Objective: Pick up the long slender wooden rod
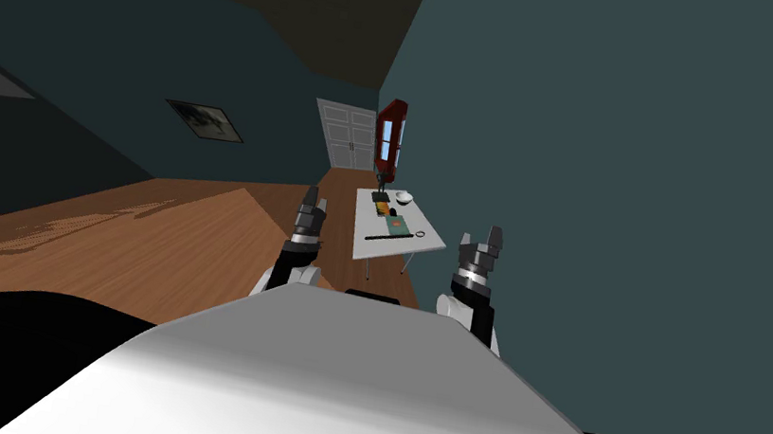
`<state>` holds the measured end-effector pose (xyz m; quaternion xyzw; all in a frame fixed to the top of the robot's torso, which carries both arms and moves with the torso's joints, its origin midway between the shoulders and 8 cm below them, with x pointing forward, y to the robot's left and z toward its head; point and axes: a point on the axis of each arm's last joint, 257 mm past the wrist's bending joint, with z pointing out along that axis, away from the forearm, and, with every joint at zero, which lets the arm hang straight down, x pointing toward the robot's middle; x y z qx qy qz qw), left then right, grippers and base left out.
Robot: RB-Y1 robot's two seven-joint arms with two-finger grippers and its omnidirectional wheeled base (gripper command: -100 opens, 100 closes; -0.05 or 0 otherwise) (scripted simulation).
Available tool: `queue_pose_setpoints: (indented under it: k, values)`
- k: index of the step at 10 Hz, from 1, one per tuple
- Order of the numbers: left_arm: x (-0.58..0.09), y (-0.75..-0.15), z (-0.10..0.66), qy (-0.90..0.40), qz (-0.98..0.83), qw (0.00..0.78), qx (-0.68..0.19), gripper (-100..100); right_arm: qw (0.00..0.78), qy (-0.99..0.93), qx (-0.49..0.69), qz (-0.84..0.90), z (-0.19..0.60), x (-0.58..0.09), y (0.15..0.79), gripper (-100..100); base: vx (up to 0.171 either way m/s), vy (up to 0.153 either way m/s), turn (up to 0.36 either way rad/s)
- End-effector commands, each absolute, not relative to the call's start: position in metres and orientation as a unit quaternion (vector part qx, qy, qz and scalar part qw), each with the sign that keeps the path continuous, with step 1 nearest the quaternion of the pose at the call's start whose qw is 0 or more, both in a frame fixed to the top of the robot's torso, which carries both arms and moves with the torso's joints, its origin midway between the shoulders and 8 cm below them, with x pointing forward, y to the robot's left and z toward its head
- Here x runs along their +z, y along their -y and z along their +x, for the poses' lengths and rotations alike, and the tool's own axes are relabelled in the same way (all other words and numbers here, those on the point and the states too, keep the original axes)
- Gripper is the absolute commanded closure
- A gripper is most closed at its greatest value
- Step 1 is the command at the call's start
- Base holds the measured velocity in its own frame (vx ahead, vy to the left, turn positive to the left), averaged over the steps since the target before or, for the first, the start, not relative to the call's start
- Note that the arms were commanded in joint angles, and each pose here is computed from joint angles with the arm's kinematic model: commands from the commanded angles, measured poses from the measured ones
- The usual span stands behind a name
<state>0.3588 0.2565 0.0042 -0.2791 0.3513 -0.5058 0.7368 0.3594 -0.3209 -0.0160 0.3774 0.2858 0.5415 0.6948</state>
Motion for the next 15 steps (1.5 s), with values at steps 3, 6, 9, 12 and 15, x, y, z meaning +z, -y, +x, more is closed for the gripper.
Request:
queue_pose_setpoints:
  k: [3, 6, 9, 12, 15]
  values:
    - [0.004, -0.256, 0.359, -0.351, -0.279, 0.737, -0.506, 0, 0.703, -0.346, 0.512, 0.352, 0.367, -0.034, 0.318, -100, -0.026, 0.046, -0.022]
    - [0.004, -0.256, 0.359, -0.351, -0.279, 0.737, -0.506, 0, 0.715, -0.416, 0.455, 0.331, 0.373, -0.068, 0.325, -100, -0.049, 0.125, -0.033]
    - [0.004, -0.256, 0.359, -0.351, -0.279, 0.737, -0.506, 0, 0.725, -0.495, 0.367, 0.307, 0.372, -0.117, 0.343, -100, -0.044, 0.177, -0.043]
    - [0.004, -0.256, 0.359, -0.351, -0.279, 0.737, -0.506, 0, 0.726, -0.553, 0.295, 0.283, 0.364, -0.156, 0.36, -100, -0.027, 0.195, -0.03]
    - [0.004, -0.256, 0.359, -0.351, -0.279, 0.737, -0.506, 0, 0.719, -0.613, 0.214, 0.249, 0.348, -0.198, 0.38, -100, -0.025, 0.155, -0.022]
